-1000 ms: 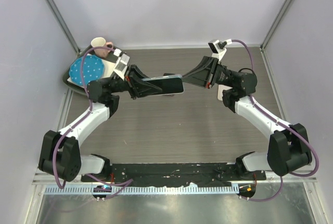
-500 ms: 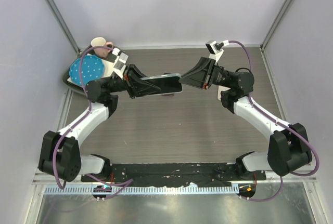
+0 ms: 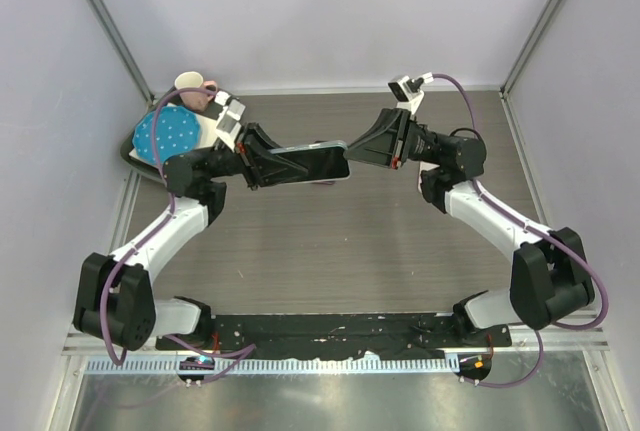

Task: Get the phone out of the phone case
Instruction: Remove the phone case from the phone.

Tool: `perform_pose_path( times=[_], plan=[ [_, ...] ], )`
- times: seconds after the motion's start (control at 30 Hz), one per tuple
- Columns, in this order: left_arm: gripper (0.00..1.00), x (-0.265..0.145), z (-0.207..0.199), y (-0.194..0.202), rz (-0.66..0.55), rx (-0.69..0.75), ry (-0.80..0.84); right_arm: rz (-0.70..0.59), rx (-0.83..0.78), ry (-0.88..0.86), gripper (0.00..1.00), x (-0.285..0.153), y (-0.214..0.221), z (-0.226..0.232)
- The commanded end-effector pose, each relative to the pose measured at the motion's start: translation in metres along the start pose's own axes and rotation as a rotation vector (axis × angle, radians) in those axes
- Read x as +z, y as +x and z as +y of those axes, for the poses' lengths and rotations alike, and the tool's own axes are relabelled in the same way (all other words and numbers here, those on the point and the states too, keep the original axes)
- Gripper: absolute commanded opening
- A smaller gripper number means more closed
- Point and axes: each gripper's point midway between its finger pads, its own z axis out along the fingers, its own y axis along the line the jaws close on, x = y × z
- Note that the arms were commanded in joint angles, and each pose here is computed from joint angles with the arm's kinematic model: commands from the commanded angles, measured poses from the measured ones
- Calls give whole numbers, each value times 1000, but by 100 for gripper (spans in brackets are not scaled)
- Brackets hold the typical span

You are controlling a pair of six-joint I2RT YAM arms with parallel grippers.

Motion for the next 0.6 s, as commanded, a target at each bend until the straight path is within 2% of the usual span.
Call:
perform_pose_path(
  times=[0.0,0.17,0.27,0.57],
  plan=[
    [0,7,-16,-33,-72,170,37,117,-273,-270,24,6,25,85],
    [0,6,-15,-30,-65,156,37,187,-338,-328,13,11,37,109],
    [0,6,-15,-27,-56,146,39,208,-370,-353,2,12,40,120],
    [0,8,-26,-22,-27,110,71,246,-389,-370,3,16,42,124]
  ],
)
